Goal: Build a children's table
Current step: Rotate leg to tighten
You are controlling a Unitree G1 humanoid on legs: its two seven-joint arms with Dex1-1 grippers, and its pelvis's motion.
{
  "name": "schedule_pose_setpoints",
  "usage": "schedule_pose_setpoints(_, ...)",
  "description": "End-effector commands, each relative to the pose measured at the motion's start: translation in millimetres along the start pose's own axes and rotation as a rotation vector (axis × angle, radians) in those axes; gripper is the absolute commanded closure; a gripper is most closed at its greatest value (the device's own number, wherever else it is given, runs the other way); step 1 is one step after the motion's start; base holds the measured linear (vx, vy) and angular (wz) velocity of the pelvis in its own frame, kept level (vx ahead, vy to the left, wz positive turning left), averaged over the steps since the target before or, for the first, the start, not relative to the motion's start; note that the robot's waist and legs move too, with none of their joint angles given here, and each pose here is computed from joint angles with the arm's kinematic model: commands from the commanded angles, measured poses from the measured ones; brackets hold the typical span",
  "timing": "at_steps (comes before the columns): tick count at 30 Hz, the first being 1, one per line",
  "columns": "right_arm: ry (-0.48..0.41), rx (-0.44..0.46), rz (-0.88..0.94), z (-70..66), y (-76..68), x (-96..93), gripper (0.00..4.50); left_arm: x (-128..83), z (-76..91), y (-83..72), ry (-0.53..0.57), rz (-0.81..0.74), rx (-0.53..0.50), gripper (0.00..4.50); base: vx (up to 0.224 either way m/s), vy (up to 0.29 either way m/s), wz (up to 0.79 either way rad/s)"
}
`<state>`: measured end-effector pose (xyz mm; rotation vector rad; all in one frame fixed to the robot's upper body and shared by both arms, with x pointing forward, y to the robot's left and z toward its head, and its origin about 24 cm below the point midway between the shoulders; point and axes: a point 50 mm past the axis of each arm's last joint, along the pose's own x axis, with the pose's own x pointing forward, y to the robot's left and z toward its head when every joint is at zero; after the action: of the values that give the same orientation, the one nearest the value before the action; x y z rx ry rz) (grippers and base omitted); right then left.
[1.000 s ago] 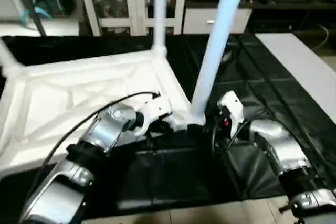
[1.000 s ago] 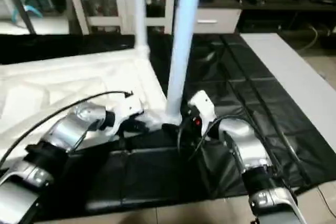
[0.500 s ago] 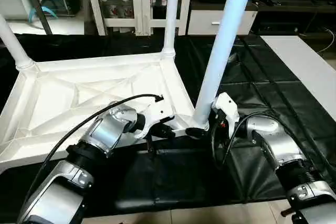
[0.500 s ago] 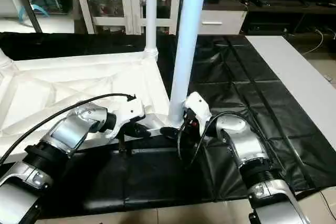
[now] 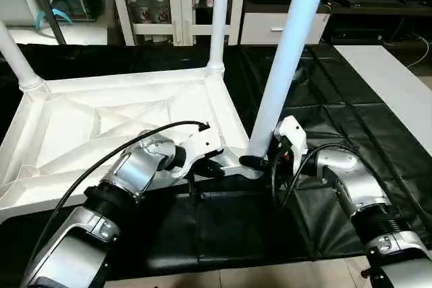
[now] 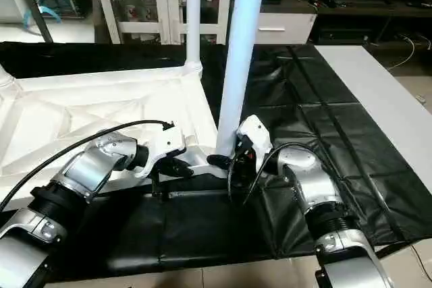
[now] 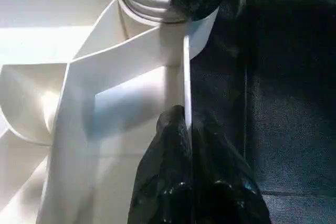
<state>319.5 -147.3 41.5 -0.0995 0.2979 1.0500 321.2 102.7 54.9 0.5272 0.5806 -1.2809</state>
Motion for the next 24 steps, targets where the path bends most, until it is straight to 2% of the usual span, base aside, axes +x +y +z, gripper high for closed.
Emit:
schedule_pose_setpoints(1,-0.014,0.021,0.029,-4.3,9.6,6.9,2.04,15,-23.2,-14.9,0.109,-0.092,-0.049,4.5,0.0,0.0,0.0)
schedule_pose_setpoints(6,-0.002,0.031,0.049,-14.7,20.9,10.5,2.05,14,-25.7,-17.1,0.113,-0.099,-0.049,4.5,0.0,0.0,0.0)
schedule_pose_setpoints(13,0.003,0.036,-0.03,-16.8,17.5,12.0,2.05,19,-22.8,-15.6,0.092,-0.067,-0.071,4.5,0.0,0.0,0.0)
schedule_pose_setpoints(17,-0.015,0.128,-0.285,-20.2,9.3,23.8,2.06,28,-9.9,-2.2,0.021,0.082,-0.138,4.5,0.0,0.0,0.0)
schedule_pose_setpoints(19,-0.018,0.153,-0.321,-20.6,9.0,26.6,2.06,29,-8.5,-0.5,0.016,0.098,-0.144,4.5,0.0,0.0,0.0)
schedule_pose_setpoints(21,-0.02,0.248,-0.541,-19.6,3.8,40.2,2.06,33,1.5,11.7,-0.017,0.221,-0.193,4.5,0.0,0.0,0.0)
schedule_pose_setpoints(23,-0.021,0.268,-0.589,-18.6,2.8,43.4,2.07,34,3.9,14.4,-0.023,0.249,-0.206,4.5,0.0,0.0,0.0)
schedule_pose_setpoints(24,-0.024,0.311,-0.652,-16.7,2.9,50.3,2.07,36,7.1,18.0,-0.021,0.296,-0.209,4.5,0.0,0.0,0.0)
